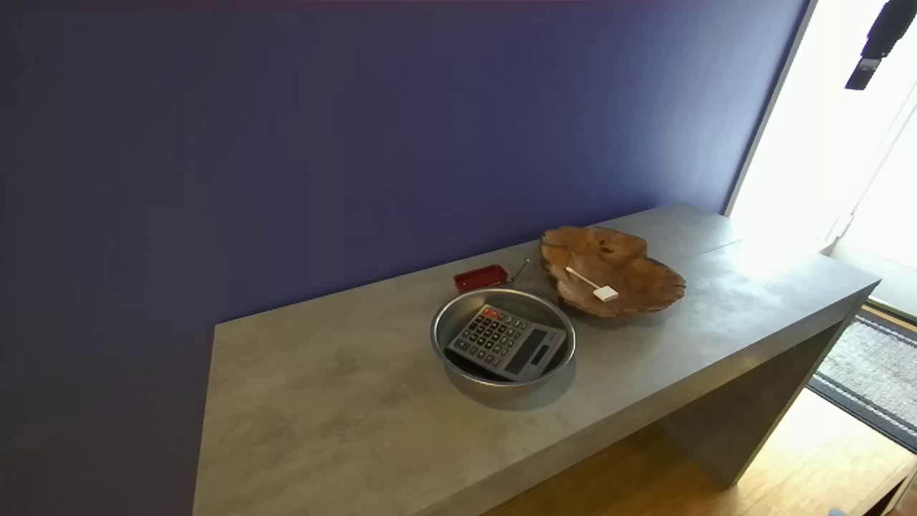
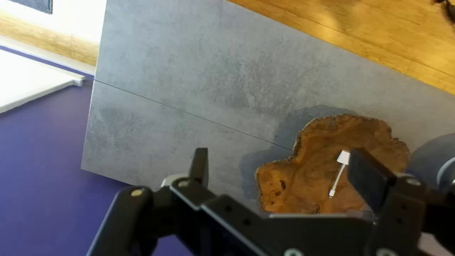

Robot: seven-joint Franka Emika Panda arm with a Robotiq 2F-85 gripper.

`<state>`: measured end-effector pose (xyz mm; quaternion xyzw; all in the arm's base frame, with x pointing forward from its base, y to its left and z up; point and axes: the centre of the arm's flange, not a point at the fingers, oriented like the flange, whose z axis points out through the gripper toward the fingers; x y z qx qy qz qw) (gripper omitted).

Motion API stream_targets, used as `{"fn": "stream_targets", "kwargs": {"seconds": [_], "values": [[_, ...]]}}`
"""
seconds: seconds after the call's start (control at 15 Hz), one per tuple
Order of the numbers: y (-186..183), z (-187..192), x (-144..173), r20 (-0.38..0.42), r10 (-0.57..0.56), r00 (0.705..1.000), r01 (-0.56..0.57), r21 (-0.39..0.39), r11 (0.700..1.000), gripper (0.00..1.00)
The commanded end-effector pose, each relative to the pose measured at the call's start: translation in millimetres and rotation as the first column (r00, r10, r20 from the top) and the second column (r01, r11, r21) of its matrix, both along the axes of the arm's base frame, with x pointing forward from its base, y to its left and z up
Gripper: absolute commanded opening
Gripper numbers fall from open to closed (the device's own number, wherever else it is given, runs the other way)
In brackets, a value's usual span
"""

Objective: Move the toy cart to the right

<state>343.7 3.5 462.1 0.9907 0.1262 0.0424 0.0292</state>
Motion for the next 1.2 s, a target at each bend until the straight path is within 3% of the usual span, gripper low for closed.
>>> {"fn": "stream_targets", "kwargs": {"seconds": [0.0, 0.8, 0.93, 1.13], "values": [[0.0, 0.0, 0.0, 0.0, 0.0, 1.0, 0.0, 0.0, 1.0, 1.0], [6.8, -1.2, 0.5, 0.013, 0.007, 1.0, -0.007, 0.001, 1.0, 1.0], [71.0, -21.6, 7.9, 0.025, 0.125, 0.992, -0.126, 0.049, 0.991, 1.0], [153.2, -37.6, 3.0, 0.033, 0.29, 0.956, -0.292, 0.092, 0.952, 1.0]]}}
